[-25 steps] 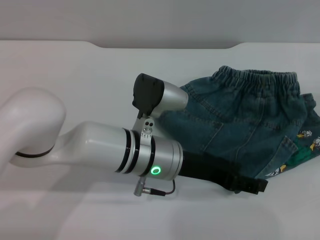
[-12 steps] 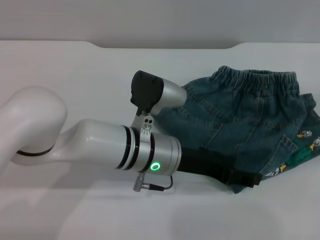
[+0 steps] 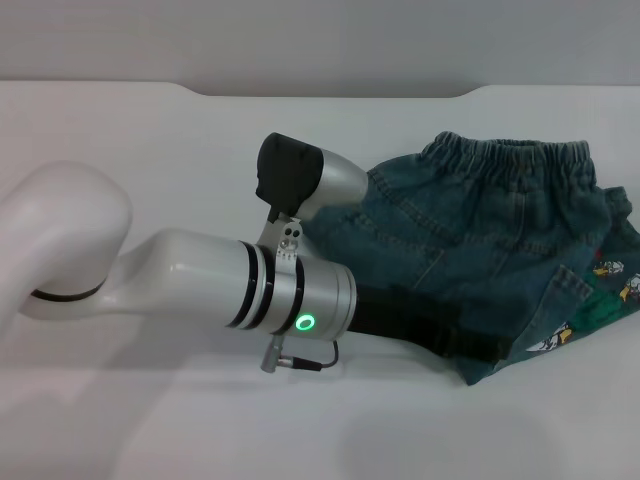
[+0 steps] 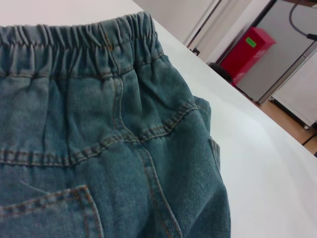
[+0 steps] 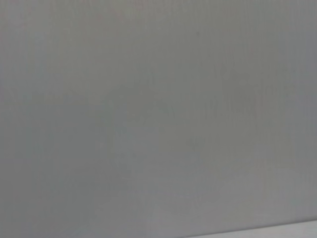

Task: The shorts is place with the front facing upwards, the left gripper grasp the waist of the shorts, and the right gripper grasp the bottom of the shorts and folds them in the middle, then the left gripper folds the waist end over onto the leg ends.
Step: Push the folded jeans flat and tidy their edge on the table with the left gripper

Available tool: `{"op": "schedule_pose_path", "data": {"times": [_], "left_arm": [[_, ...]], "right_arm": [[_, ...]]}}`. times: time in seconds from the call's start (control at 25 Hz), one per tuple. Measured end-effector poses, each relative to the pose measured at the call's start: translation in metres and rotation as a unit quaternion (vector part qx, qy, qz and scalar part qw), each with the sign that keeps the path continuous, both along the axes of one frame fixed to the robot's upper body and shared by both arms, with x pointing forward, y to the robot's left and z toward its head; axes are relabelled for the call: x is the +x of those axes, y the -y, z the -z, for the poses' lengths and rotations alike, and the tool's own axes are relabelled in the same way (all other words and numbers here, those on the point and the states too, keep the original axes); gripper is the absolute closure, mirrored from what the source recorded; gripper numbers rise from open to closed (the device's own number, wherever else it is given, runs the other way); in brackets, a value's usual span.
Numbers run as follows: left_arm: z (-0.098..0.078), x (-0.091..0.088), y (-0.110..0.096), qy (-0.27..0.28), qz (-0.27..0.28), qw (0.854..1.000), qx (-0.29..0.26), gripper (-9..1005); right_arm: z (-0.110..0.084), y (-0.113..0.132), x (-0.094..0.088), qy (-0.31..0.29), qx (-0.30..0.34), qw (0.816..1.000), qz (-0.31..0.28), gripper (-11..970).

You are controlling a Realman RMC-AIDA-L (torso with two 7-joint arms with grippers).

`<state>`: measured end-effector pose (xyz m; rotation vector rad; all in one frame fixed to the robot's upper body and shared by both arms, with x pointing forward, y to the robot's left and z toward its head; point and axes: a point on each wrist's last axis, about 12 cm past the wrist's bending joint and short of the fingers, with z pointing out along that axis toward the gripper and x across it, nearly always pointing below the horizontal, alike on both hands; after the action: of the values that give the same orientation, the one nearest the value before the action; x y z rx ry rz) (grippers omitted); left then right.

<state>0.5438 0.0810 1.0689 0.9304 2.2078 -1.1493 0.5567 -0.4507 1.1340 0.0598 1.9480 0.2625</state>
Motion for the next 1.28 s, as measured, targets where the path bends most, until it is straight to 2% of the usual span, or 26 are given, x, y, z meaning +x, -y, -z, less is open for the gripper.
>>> {"op": "schedule_pose_path", "data": {"times": [1.28], "left_arm": [[0.0, 0.02, -0.018, 0.034, -0.033, 0.998, 0.032, 194]], "right_arm": [[0.007, 0.003, 0.004, -0.01, -0.005, 1.0, 0.012, 499]]}}
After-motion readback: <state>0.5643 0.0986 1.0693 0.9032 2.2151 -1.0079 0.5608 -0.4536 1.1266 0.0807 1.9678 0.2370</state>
